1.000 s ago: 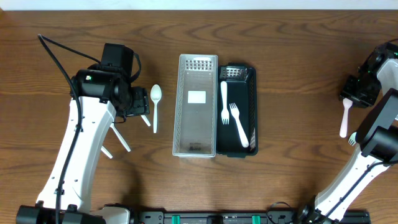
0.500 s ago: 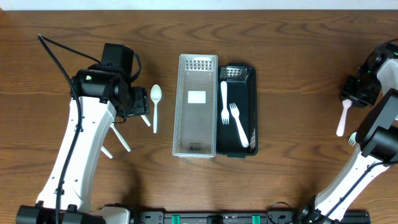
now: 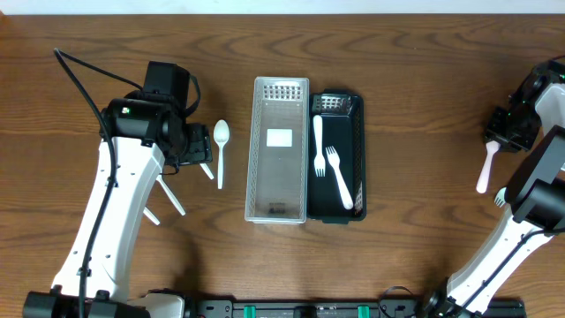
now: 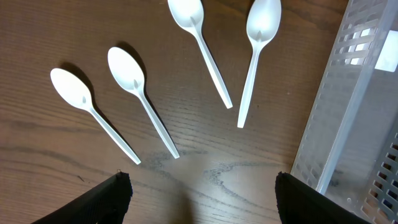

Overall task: Pack container
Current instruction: 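Carry the spoon with the right gripper into the black basket and release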

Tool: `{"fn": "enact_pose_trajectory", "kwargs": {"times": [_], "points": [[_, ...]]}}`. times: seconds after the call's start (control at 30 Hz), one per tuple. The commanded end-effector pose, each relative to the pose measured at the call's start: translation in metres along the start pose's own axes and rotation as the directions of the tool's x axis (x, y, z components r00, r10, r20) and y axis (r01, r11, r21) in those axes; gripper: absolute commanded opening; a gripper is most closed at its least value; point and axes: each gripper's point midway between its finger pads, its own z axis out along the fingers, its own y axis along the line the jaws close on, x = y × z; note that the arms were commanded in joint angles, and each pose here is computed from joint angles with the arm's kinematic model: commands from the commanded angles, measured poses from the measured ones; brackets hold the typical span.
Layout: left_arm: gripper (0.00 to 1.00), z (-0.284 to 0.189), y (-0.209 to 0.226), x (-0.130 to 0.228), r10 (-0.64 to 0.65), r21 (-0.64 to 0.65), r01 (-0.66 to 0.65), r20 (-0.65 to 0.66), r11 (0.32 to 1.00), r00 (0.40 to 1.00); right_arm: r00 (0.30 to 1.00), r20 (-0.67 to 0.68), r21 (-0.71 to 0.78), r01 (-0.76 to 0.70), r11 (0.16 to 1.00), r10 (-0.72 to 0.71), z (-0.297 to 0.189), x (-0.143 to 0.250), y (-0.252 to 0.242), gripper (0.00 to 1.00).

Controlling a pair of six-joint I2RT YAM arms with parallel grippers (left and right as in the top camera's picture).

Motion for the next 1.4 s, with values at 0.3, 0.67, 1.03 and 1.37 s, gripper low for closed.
{"fn": "enact_pose_trajectory", "kwargs": {"times": [0.3, 0.67, 1.03, 1.37], "points": [[0.77, -0.001, 0.001, -0.003, 0.002, -0.001, -0.002, 0.004, 1.000, 1.000, 0.966, 0.201, -0.091, 0.187, 0.978, -0.166, -0.120, 0.027, 0.104, 0.01], [0.77, -0.001, 0.001, -0.003, 0.002, -0.001, -0.002, 0.004, 1.000, 1.000, 0.884, 0.300, -0.189, 0.424, 0.886, -0.359, -0.204, 0.151, 0.245, 0.01], [0.77, -0.001, 0.001, -0.003, 0.002, -0.001, -0.002, 0.004, 1.000, 1.000, 0.867, 0.150, -0.146, 0.495, 0.856, -0.476, -0.140, 0.216, 0.307, 0.01], [0.77, -0.001, 0.001, -0.003, 0.002, -0.002, -0.002, 0.003, 1.000, 1.000, 0.864, 0.026, -0.078, 0.503, 0.861, -0.503, -0.078, 0.223, 0.312, 0.28]]}}
